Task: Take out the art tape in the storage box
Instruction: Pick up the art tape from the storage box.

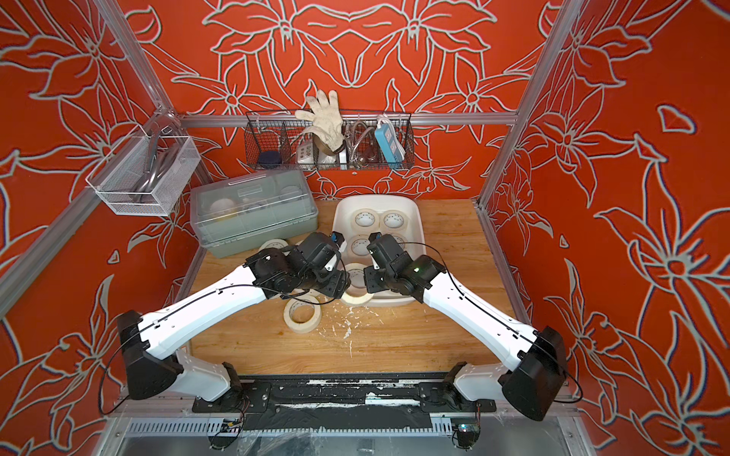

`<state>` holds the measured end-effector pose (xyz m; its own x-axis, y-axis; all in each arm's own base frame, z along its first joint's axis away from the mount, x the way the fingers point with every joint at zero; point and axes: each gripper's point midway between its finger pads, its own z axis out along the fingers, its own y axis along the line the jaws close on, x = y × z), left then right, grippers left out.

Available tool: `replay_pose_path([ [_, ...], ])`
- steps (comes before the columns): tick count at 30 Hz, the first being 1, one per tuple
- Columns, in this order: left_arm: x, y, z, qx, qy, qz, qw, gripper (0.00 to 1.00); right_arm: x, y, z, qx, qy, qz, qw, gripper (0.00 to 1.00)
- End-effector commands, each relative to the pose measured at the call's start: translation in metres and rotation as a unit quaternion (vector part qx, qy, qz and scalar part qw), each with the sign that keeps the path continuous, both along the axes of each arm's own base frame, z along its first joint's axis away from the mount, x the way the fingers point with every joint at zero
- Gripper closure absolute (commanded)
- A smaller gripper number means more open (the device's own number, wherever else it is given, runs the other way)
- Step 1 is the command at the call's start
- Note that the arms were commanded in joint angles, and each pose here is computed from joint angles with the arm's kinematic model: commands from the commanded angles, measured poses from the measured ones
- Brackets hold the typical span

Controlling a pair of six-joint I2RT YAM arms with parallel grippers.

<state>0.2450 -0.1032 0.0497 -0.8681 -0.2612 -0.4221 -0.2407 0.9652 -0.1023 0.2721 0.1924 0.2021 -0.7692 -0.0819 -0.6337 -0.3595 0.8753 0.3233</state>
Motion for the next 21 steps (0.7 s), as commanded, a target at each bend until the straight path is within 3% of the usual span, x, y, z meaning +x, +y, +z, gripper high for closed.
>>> replay_pose_path([
  [1,0.009,-0.005,0.019,-0.014,-0.021,-0.006,1.000,0.61,0.001,0.000,-0.005,0.006,0.007,-0.003,1.000,0.38],
  [7,0.009,-0.009,0.044,-0.026,-0.035,-0.029,0.999,0.49,0.000,0.005,-0.004,0.022,0.017,0.004,1.000,0.38],
  [21,-0.003,0.004,0.128,-0.035,-0.116,-0.053,0.991,0.02,0.026,0.018,-0.014,0.050,0.050,-0.021,0.997,0.33],
])
